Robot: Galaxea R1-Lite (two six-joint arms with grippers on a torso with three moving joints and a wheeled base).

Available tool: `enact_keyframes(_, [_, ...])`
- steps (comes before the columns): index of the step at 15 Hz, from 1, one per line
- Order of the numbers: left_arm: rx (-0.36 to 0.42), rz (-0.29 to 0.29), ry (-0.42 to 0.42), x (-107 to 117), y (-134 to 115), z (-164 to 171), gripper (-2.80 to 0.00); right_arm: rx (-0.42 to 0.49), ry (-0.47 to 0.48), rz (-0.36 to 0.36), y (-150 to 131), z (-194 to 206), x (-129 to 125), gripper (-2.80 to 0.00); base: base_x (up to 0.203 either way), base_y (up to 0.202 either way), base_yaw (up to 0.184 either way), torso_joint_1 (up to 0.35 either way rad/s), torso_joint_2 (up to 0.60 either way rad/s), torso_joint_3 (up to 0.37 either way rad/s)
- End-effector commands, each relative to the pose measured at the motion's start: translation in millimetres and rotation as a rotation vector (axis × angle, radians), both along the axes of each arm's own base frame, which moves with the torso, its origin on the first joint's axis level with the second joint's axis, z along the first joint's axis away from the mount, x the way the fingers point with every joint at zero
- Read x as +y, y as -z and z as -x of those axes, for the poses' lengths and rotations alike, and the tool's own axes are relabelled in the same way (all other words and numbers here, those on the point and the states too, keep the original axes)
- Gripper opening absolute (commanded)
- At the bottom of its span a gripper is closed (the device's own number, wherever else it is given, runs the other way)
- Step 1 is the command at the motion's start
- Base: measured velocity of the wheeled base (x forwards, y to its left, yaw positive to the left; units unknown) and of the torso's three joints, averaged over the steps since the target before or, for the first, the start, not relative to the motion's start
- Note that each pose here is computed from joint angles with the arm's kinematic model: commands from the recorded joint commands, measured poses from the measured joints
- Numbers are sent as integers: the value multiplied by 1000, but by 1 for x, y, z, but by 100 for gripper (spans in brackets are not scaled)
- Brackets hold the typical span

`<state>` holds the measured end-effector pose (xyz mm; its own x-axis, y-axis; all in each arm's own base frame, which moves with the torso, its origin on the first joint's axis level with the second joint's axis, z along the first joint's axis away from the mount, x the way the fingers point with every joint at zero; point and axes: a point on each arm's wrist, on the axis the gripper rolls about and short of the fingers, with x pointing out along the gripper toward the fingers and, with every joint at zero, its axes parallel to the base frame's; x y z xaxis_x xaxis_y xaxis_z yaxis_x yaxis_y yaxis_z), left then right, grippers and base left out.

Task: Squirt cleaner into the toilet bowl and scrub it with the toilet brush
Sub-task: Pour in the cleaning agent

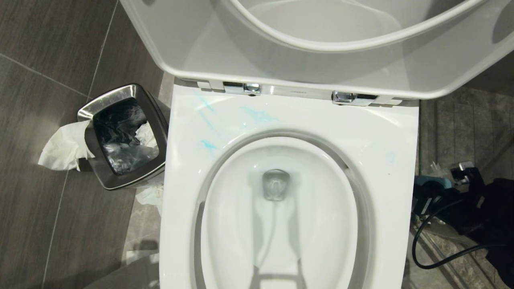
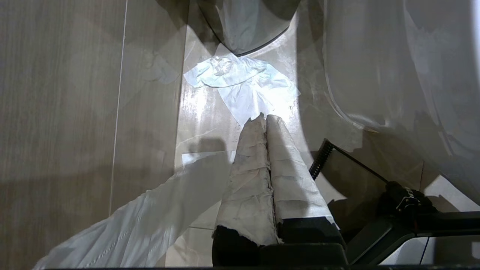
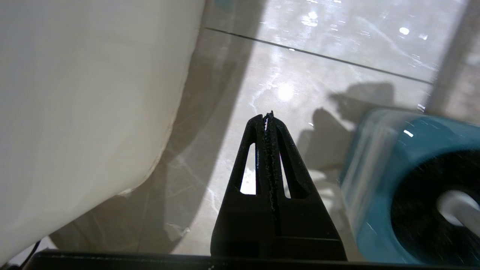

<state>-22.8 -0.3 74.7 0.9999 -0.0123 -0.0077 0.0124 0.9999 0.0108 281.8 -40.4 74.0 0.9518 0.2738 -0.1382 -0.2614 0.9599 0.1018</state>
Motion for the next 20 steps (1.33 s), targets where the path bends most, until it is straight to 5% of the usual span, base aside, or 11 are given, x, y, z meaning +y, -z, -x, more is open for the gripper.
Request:
enact_keyframes(1, [2,0,-1,0,0,0,-280,-7,-15,5,6,-12,-2,-280,0,0,0,0,0,0])
enact_keyframes(2, [3,0,0,0,1,0,-280,-34,-21,11,3,-19,-3,0,0,0,0,0,0,0])
enact_keyframes(11, [2,-1,0,0,0,0,-280,-161,-68,29,-9,-60,-6,0,0,0,0,0,0,0])
enact_keyframes(20, [3,-1,0,0,1,0,-280,-223,-162,76,-1,-93,26,0,0,0,0,0,0,0])
